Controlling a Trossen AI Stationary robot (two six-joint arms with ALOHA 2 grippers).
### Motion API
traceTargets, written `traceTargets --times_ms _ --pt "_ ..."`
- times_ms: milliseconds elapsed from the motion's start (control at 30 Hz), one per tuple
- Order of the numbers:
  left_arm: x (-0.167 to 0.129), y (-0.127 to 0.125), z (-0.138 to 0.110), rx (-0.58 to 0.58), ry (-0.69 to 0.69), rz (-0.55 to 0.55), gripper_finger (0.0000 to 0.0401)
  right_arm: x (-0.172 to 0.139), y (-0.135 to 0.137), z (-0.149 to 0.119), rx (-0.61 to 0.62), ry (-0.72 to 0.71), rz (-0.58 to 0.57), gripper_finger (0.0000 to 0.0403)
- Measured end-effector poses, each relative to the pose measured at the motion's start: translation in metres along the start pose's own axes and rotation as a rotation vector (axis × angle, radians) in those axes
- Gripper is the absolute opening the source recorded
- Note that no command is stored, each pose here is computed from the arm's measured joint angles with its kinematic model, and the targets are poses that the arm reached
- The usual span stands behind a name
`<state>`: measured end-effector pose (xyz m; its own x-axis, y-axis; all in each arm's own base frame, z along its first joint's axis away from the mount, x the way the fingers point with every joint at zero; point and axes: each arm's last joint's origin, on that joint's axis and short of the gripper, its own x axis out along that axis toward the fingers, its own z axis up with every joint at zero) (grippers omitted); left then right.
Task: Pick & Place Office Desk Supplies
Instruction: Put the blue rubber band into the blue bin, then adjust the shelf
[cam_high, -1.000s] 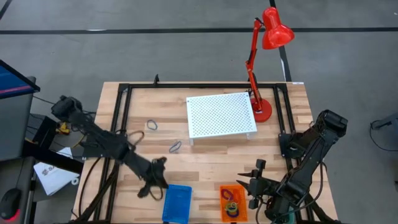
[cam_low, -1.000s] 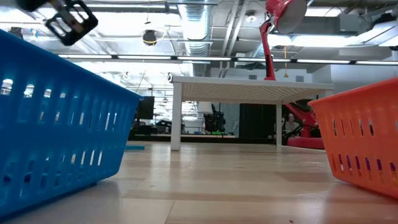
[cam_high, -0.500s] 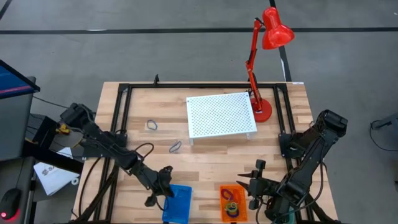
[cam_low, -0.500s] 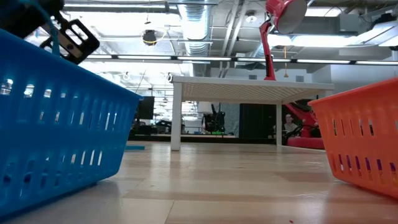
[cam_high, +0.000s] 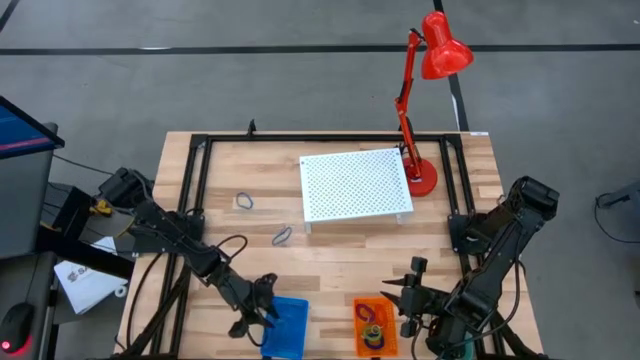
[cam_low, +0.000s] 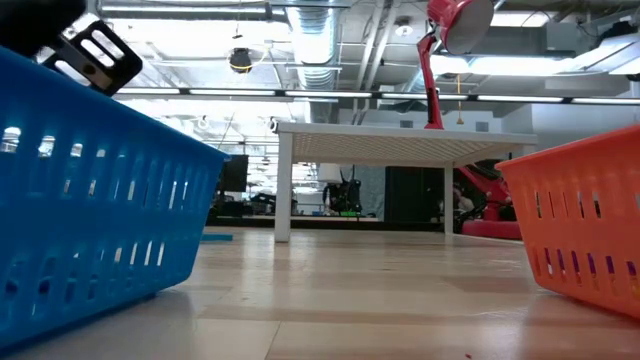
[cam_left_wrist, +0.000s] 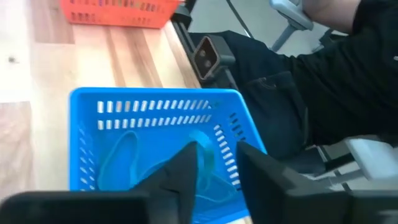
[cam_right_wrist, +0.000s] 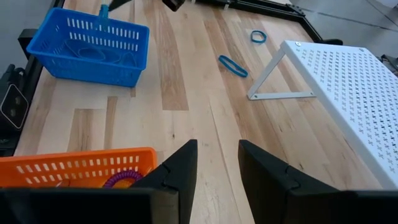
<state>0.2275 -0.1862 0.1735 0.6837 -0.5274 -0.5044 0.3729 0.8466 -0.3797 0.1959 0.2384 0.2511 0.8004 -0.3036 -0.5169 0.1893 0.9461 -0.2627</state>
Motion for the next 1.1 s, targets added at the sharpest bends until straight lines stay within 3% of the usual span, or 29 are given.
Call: traceTargets --times_ms 233,367,500,633,733,900,1100 --pt "0.000 0.000 0.003 0.022 -0.028 -0.001 0.0173 0.000 0.000 0.000 0.000 0.005 0.005 0.0113" --pt "-0.001 -0.001 0.010 0.120 -0.113 0.002 0.0183 0.000 0.000 0.000 0.000 0.005 0.005 0.0113" --pt "-0.007 0.011 0.035 0.155 -0.258 0.206 0.0177 0.001 -0.001 0.000 0.002 0.006 0.001 0.0113" --pt "-0.020 0.047 0.066 0.140 -0.345 0.402 0.0164 0.002 -0.001 0.001 0.003 0.007 -0.002 0.0113" --pt "-0.035 0.084 0.095 0.125 -0.344 0.423 0.0159 0.002 -0.001 0.001 -0.001 0.008 -0.003 0.0113" --pt "-0.076 0.149 0.141 0.078 -0.219 0.478 0.0156 0.002 -0.002 0.000 -0.009 0.012 -0.006 0.0113" --pt "-0.108 0.194 0.151 0.073 -0.159 0.542 0.0156 0.002 -0.002 0.000 -0.012 0.016 -0.006 0.0113"
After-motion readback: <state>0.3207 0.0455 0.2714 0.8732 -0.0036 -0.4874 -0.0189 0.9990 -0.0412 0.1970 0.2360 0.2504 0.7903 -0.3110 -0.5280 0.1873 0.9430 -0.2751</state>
